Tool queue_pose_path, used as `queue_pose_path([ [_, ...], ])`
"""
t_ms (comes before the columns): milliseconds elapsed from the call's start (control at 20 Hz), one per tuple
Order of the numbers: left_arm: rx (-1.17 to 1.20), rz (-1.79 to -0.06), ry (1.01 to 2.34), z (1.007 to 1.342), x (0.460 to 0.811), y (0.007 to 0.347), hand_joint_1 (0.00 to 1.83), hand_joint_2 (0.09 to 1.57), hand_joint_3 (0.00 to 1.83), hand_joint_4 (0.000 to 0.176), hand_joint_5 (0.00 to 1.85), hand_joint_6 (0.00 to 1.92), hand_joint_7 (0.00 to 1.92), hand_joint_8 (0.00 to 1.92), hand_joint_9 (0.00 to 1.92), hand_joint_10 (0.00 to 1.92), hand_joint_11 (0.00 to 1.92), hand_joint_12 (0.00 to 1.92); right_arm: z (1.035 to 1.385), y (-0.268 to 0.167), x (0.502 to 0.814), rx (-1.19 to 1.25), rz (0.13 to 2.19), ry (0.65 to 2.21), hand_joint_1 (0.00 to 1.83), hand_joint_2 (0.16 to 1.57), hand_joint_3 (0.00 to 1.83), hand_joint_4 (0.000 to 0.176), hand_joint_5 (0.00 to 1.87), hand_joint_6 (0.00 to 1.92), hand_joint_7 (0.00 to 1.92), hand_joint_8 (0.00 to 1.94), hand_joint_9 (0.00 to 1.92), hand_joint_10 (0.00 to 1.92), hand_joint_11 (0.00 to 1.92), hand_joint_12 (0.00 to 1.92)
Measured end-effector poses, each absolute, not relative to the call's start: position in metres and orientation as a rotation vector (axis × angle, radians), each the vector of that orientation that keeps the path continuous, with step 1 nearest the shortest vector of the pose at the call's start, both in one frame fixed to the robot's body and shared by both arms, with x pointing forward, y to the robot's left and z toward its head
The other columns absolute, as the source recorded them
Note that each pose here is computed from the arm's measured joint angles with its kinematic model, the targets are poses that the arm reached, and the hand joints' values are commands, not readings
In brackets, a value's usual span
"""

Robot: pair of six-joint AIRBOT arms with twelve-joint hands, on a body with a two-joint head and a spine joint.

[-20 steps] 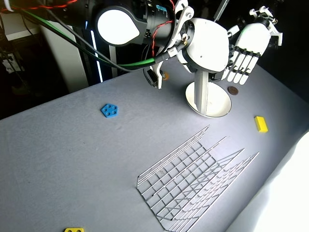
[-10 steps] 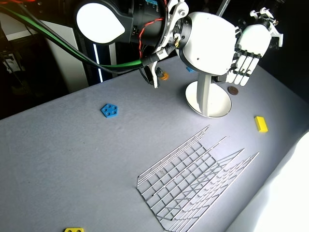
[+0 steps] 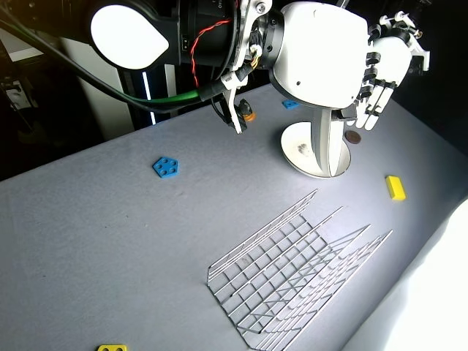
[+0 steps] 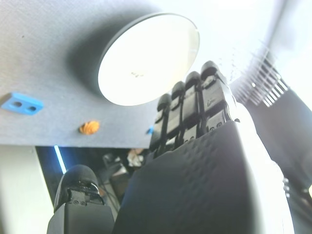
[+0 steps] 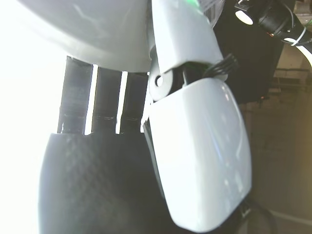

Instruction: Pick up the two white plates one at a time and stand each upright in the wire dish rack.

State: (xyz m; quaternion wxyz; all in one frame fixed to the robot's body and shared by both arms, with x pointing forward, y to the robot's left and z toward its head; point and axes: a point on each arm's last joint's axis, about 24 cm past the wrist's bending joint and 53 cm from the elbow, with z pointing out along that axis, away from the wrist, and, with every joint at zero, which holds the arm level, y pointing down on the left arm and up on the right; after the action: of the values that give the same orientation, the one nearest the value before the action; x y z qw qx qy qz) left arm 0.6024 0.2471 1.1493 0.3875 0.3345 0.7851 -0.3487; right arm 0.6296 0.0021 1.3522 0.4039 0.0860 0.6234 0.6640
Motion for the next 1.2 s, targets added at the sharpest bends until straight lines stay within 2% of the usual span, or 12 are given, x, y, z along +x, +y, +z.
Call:
queue_pose_path([
  [100, 0.851, -0.892, 1.993, 1.150, 0.603, 0.245, 0.00, 1.03, 0.00, 0.000, 0.03, 0.01, 0.05, 0.01, 0.02, 0.01, 0.00, 0.00, 1.352, -0.004, 0.635, 0.244, 1.679, 1.571, 1.49, 1.09, 0.00, 0.000, 0.93, 1.01, 0.98, 0.88, 0.93, 0.99, 0.89, 1.44],
  [500, 0.849, -0.887, 1.990, 1.150, 0.606, 0.246, 0.00, 1.02, 0.00, 0.000, 0.02, 0.00, 0.04, 0.00, 0.01, 0.00, 0.00, 0.00, 1.347, -0.025, 0.649, 0.316, 1.684, 1.545, 1.50, 1.08, 0.00, 0.000, 0.95, 0.97, 1.01, 0.83, 0.97, 0.93, 0.91, 1.41],
  [1000, 0.854, -0.900, 1.984, 1.149, 0.608, 0.240, 0.00, 1.03, 0.00, 0.000, 0.02, 0.01, 0.04, 0.01, 0.01, 0.00, 0.00, 0.00, 1.346, -0.055, 0.671, 0.485, 1.740, 1.519, 1.50, 1.09, 0.00, 0.000, 0.93, 1.00, 0.98, 0.88, 0.93, 1.00, 0.88, 1.45],
  [1200, 0.858, -0.903, 1.984, 1.147, 0.609, 0.238, 0.00, 1.03, 0.00, 0.000, 0.04, 0.01, 0.05, 0.01, 0.03, 0.01, 0.00, 0.00, 1.343, -0.071, 0.685, 0.570, 1.740, 1.521, 1.50, 1.09, 0.00, 0.000, 0.93, 0.98, 1.01, 0.84, 0.95, 0.98, 0.90, 1.43],
])
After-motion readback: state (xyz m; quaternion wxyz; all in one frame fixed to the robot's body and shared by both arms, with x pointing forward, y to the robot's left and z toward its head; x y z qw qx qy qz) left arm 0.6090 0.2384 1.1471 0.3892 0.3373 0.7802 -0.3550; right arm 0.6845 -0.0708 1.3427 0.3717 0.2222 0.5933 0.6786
